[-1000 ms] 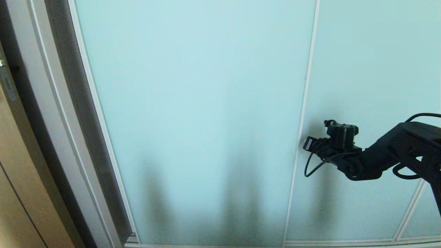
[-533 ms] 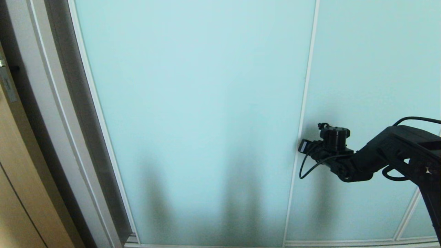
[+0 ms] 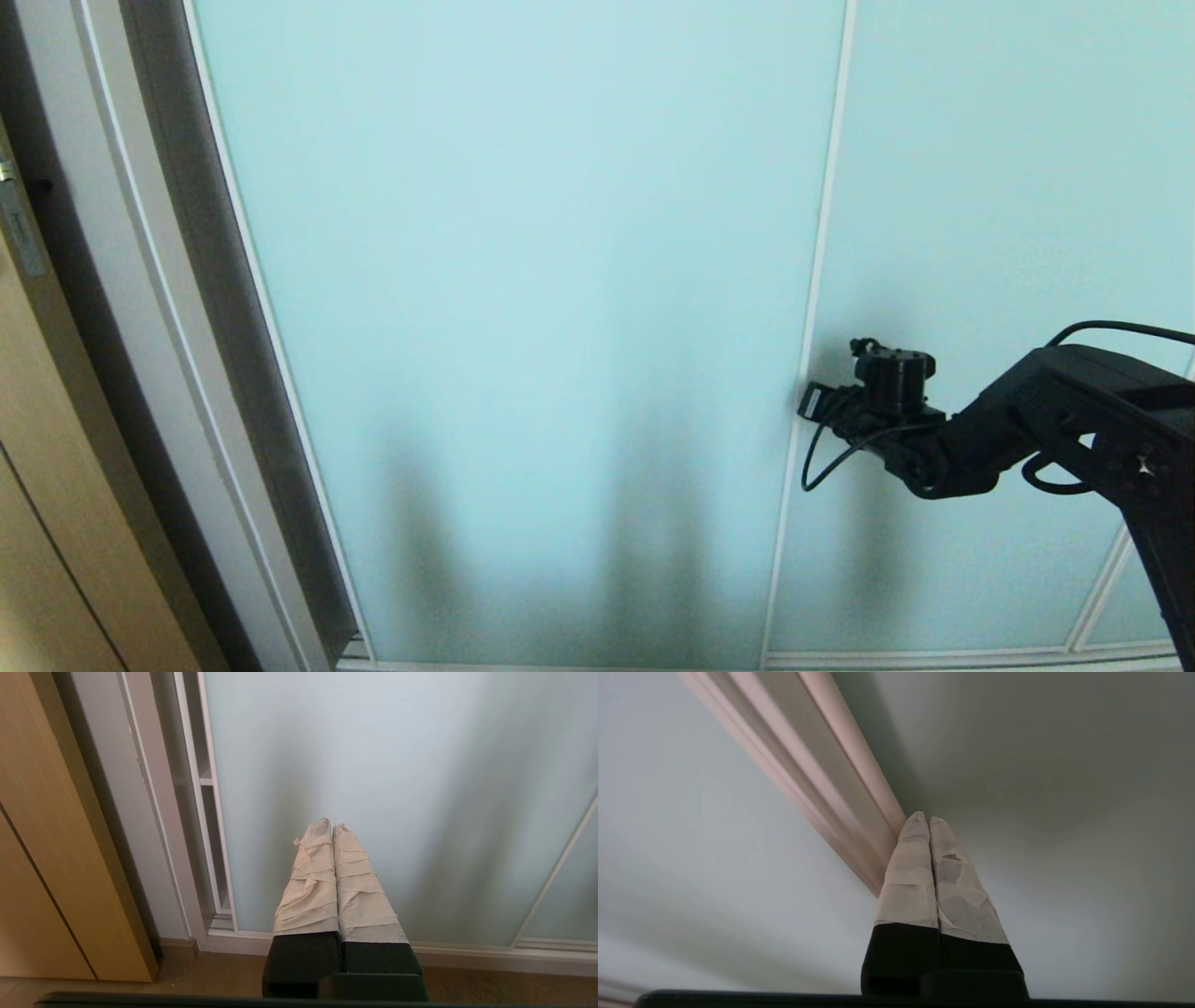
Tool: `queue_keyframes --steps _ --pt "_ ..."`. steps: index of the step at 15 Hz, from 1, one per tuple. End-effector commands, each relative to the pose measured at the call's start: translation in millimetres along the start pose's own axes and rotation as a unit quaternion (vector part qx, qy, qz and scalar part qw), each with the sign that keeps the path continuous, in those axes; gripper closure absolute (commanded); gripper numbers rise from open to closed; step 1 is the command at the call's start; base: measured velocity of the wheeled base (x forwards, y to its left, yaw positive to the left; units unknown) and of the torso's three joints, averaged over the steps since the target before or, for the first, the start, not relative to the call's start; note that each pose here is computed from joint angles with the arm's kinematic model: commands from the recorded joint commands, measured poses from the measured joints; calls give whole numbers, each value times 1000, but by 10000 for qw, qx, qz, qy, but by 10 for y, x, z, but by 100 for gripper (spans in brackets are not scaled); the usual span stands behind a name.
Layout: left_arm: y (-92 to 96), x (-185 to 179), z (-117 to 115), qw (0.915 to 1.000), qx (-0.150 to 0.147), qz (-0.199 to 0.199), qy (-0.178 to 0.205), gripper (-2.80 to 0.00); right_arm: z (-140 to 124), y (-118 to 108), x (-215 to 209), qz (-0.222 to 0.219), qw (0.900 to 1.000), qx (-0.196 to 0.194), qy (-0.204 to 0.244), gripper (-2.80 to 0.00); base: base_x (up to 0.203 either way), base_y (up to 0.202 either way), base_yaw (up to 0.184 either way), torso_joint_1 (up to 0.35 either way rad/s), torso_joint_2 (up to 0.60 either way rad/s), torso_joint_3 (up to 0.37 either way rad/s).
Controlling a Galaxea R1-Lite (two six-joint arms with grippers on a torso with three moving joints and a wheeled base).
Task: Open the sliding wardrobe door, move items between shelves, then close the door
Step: Close the door
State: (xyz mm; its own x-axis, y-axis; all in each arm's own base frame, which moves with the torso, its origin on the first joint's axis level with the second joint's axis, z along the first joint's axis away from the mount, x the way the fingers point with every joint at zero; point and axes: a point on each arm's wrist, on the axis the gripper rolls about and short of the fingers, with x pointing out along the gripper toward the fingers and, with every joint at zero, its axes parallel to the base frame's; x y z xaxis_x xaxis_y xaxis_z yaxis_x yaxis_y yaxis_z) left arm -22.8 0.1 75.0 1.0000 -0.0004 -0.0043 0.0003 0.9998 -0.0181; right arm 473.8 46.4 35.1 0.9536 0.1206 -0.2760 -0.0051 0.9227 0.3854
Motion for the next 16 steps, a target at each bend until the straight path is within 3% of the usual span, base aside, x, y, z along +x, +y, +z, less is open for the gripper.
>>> queue_keyframes --steps 1,8,16 --pt "0 1 -5 10000 -2 2 9 0 -10 61 2 89 10000 -8 -6 0 0 0 0 0 0 0" --pt "0 1 -5 10000 -2 2 9 0 -149 231 -28 239 9995 -76 168 0 0 0 0 0 0 0" --pt "0 1 -5 10000 -2 2 9 0 -186 247 -3 260 9994 -85 192 0 0 0 0 0 0 0"
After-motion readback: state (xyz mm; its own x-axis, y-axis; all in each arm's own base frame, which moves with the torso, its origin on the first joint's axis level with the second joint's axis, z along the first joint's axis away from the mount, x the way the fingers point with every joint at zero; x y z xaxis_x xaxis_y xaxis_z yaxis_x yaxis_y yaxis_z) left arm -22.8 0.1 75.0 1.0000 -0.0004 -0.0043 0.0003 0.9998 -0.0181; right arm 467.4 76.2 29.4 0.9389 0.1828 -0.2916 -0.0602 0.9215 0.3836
